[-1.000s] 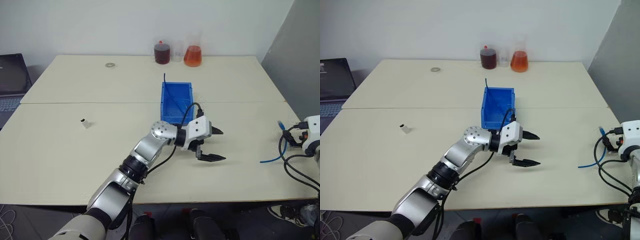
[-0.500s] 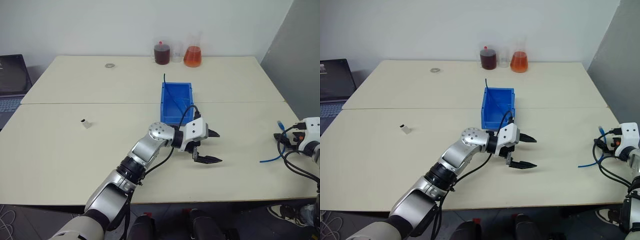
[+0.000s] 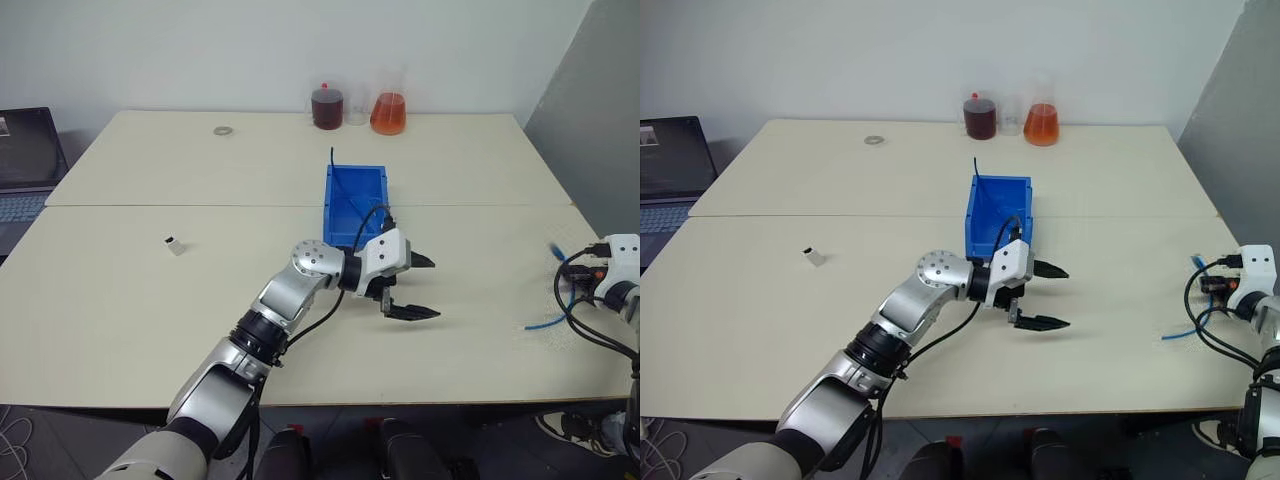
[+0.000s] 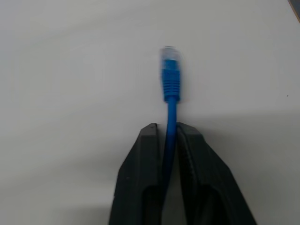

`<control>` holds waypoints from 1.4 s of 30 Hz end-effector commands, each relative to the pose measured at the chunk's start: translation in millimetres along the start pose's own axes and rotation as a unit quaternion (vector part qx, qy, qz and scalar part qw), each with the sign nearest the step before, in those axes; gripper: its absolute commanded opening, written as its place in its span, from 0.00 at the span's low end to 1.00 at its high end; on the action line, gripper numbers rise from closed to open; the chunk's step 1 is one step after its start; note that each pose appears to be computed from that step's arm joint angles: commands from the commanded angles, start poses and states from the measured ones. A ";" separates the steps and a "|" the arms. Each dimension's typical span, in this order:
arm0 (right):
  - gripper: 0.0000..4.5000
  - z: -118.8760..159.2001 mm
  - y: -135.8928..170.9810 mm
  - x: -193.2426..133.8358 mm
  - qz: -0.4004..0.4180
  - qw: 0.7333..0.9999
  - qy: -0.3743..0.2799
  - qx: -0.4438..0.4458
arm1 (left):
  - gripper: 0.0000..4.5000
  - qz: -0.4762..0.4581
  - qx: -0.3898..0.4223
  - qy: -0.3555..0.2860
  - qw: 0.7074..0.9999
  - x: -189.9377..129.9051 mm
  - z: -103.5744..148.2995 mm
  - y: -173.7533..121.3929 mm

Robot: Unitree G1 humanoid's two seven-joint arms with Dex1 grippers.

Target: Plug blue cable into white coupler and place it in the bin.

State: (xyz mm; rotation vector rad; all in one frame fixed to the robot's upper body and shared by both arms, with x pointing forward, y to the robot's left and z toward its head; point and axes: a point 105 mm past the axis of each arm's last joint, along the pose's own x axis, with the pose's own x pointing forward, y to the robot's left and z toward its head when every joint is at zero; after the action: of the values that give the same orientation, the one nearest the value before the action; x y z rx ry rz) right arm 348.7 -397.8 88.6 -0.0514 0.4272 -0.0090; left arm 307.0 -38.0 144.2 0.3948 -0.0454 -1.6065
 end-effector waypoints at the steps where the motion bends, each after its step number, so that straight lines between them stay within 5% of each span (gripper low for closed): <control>1: 0.02 -3.1 -3.5 -1.4 -0.007 1.000 0.005 0.001 | 1.00 0.004 0.024 -0.012 1.000 -1.9 14.5 3.9; 9: 0.02 19.9 52.5 -2.4 0.143 0.975 -0.025 -0.169 | 1.00 0.055 0.078 0.007 0.995 -37.4 21.4 7.8; 18: 0.02 63.1 223.7 -29.6 0.404 0.877 -0.106 -0.237 | 1.00 0.301 0.001 0.013 0.954 -144.2 28.0 8.3; 21: 0.02 61.6 282.0 -22.4 0.453 0.846 -0.126 -0.252 | 1.00 0.382 -0.085 0.018 0.920 -178.7 5.5 -19.2; 27: 0.02 57.3 365.8 -17.3 0.524 0.789 -0.131 -0.294 | 1.00 0.497 -0.180 0.056 0.847 -196.6 -38.4 -88.9; 35: 0.02 32.0 415.2 -15.1 0.578 0.726 -0.116 -0.355 | 1.00 0.591 -0.233 0.057 0.770 -198.0 -68.4 -121.9; 40: 0.02 23.7 414.3 -11.4 0.585 0.710 -0.104 -0.378 | 1.00 0.600 -0.236 0.054 0.762 -195.3 -71.2 -126.2; 42: 0.12 22.8 413.5 -9.5 0.584 0.711 -0.102 -0.378 | 1.00 0.599 -0.239 0.054 0.762 -193.7 -72.7 -128.9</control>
State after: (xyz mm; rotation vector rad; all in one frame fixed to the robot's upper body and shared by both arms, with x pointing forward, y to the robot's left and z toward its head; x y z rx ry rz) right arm 346.0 13.2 80.8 -0.5567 0.1969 1.4315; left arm 209.6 178.3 82.5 -0.0092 0.1941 -0.2707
